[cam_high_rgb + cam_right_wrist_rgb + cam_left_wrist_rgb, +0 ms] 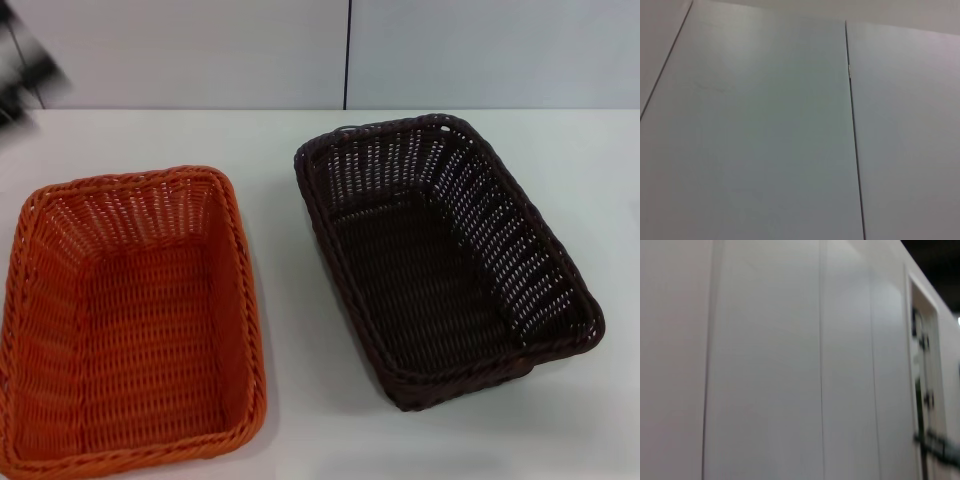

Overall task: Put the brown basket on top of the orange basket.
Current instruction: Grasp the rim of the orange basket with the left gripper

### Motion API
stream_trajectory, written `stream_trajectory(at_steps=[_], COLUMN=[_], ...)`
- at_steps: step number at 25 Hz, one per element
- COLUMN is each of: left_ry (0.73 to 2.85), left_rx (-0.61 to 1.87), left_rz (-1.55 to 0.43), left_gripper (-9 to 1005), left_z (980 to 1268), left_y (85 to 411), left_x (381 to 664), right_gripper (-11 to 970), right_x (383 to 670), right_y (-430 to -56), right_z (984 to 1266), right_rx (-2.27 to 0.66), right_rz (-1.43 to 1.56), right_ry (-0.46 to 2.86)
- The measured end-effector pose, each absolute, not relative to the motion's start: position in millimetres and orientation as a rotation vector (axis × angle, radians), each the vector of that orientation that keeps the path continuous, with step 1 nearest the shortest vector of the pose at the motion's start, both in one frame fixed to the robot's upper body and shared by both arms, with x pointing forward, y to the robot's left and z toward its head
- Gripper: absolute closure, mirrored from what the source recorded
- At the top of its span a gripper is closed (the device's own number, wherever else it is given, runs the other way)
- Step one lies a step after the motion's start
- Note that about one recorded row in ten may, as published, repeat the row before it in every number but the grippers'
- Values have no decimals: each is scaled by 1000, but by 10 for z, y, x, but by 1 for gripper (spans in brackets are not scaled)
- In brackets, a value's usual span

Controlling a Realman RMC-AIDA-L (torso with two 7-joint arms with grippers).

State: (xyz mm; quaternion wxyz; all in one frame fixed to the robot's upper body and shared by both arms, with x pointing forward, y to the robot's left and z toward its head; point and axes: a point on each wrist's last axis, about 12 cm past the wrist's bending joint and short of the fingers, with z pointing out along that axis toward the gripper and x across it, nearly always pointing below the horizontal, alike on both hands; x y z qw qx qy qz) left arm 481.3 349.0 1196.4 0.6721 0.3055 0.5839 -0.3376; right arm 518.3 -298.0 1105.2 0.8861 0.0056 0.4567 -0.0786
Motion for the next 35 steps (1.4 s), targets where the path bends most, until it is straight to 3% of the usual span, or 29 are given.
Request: stream_trajectory(at_steps=[5, 6, 18, 27, 31, 32, 35], left_ry=[1369, 1396, 1504, 1640, 1640, 1617, 1557], left_rx=[738, 749, 838, 679, 687, 699, 646], left_rz=[-598, -465, 217, 691, 833, 965, 1109], left_gripper=[157, 157, 174, 190, 197, 199, 252], left_z=[11857, 11763, 11376, 11388, 11393, 11395, 11427], left_y=[3419, 3416, 3285, 3231, 3181, 3126, 3101], left_x=[4857, 4880, 5186, 5429, 5477, 5506, 5532], right_gripper=[165, 165, 166, 167, 167, 167, 166], right_x=[5193, 5197, 5230, 5258, 5270, 5275, 5282], right_y=[-2979, -2974, -2948, -2934, -2926, -2927, -2925], right_z=[11063, 11069, 11110, 11125, 11132, 11136, 11142], right_rx=[10, 6, -11, -13, -15, -15, -16], right_rz=[-170, -176, -198, -194, -192, -192, -192], right_ry=[946, 943, 928, 927, 925, 923, 921])
